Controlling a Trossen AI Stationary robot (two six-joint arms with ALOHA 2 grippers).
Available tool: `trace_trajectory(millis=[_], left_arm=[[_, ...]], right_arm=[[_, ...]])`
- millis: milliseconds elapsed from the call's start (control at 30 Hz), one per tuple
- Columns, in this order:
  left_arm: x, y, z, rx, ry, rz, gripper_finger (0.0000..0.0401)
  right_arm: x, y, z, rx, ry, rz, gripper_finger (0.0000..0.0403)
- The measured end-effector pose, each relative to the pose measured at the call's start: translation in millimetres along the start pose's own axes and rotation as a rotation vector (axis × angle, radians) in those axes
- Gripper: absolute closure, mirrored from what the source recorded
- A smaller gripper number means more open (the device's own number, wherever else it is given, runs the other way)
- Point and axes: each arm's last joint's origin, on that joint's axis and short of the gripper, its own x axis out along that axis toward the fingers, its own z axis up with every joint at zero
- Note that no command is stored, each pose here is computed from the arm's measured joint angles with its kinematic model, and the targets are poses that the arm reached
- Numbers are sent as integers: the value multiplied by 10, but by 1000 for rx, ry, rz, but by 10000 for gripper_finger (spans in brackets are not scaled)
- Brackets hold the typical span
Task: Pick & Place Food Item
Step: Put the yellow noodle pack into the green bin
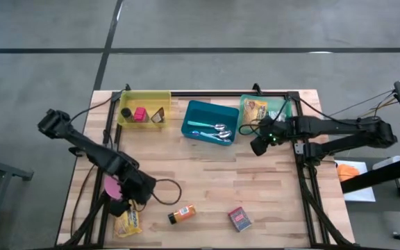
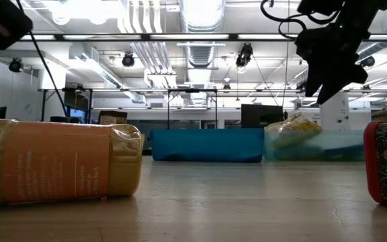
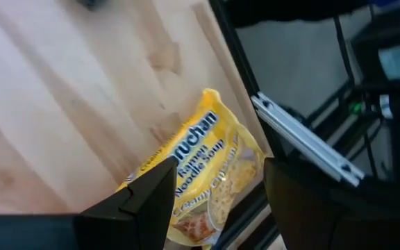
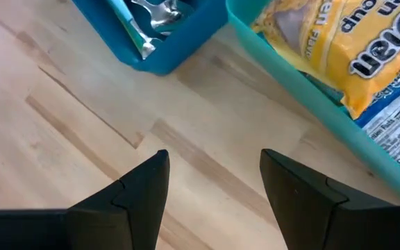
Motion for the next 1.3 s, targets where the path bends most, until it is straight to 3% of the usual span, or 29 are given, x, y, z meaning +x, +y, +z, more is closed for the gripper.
trace_trajectory(millis=[300,533,733,1033,1300], left_arm=[[258,-25,56,139,92,-20,179],[547,91,118,158,201,-23,179],[730,184,167,151,245,-42,179],[706,339,353,125,86,-28,179],[894,370,305,187,187,-61,179]], right_arm=[[129,119,-24,-28,21,-8,179],[170,192,-82,-36,41,-5,179],[-46,214,-171,-26,4,101,179],[-406,46,-199,-49,-92,241,179],[-598,-84,-225,-37,-150,317,179]])
